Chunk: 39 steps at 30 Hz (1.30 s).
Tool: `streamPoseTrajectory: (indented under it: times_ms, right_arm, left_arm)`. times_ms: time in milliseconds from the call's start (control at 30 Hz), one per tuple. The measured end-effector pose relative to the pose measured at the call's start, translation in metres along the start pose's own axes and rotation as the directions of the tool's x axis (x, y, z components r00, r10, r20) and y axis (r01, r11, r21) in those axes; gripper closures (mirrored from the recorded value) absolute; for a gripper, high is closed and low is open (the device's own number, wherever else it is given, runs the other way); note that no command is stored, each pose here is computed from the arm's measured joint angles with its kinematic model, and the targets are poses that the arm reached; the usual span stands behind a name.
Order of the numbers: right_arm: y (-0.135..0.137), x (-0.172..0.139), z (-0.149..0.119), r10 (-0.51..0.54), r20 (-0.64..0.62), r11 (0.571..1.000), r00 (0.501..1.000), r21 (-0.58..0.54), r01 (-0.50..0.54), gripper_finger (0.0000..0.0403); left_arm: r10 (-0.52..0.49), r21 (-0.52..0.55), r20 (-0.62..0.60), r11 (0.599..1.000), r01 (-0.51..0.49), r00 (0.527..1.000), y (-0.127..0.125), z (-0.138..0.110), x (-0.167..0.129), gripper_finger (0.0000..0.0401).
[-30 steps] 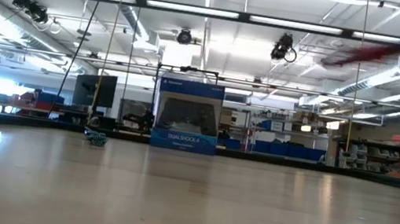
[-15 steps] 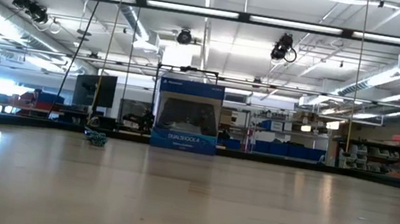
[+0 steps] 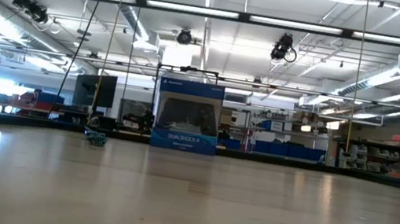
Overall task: Pick and place USB-C Cables
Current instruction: Put the pink charger cable into the transparent bin, then put the light blue charger cable into the transparent bin
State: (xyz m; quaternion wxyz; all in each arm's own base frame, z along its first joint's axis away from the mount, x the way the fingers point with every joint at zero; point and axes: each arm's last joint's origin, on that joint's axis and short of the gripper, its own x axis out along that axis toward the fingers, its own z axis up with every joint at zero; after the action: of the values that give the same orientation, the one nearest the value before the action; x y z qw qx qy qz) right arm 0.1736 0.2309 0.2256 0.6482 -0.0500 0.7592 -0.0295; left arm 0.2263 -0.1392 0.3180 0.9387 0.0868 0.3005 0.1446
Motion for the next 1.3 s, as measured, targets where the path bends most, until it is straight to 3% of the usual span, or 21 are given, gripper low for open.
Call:
streamPoseTrajectory:
  times_ms: [233,367,433,500,633,867,1133,1300]
  right_arm:
    - [-0.003,0.007,0.001,-0.054,0.037,0.997,0.998,0.060,0.052,0.0252]
    - [-0.005,-0.001,0.006,-0.120,0.138,0.981,0.983,0.171,0.096,0.0215]
    - [-0.005,-0.006,0.010,-0.140,0.206,0.974,0.969,0.204,0.098,0.0204]
    - [-0.004,-0.012,0.014,-0.149,0.271,0.972,0.951,0.215,0.091,0.0198]
    - [0.000,-0.020,0.018,-0.138,0.352,0.976,0.926,0.208,0.067,0.0195]
    - [0.007,-0.024,0.022,-0.101,0.446,0.988,0.889,0.153,0.035,0.0199]
    - [0.004,-0.025,0.025,-0.140,0.476,0.988,0.868,0.121,0.093,0.0199]
    - [0.003,-0.025,0.027,-0.139,0.482,0.990,0.865,0.099,0.104,0.0199]
  left_arm:
    - [0.048,-0.013,-0.033,0.999,-0.049,0.998,0.010,0.000,0.008,0.0294]
    - [0.144,-0.102,-0.146,0.982,-0.160,0.979,0.035,-0.004,0.025,0.0294]
    - [0.137,-0.125,-0.229,0.978,-0.169,0.964,0.049,-0.006,0.035,0.0293]
    - [0.097,-0.116,-0.301,0.984,-0.137,0.949,0.061,-0.010,0.046,0.0293]
    - [0.049,0.008,-0.429,0.999,-0.051,0.902,0.076,-0.029,0.068,0.0293]
    - [-0.023,0.069,-0.654,0.994,0.090,0.756,0.096,-0.076,0.099,0.0248]
    - [-0.016,0.275,-0.635,0.930,0.246,0.772,0.092,-0.078,0.118,0.0175]
    - [0.003,0.317,-0.688,0.900,0.297,0.726,0.093,-0.087,0.134,0.0157]
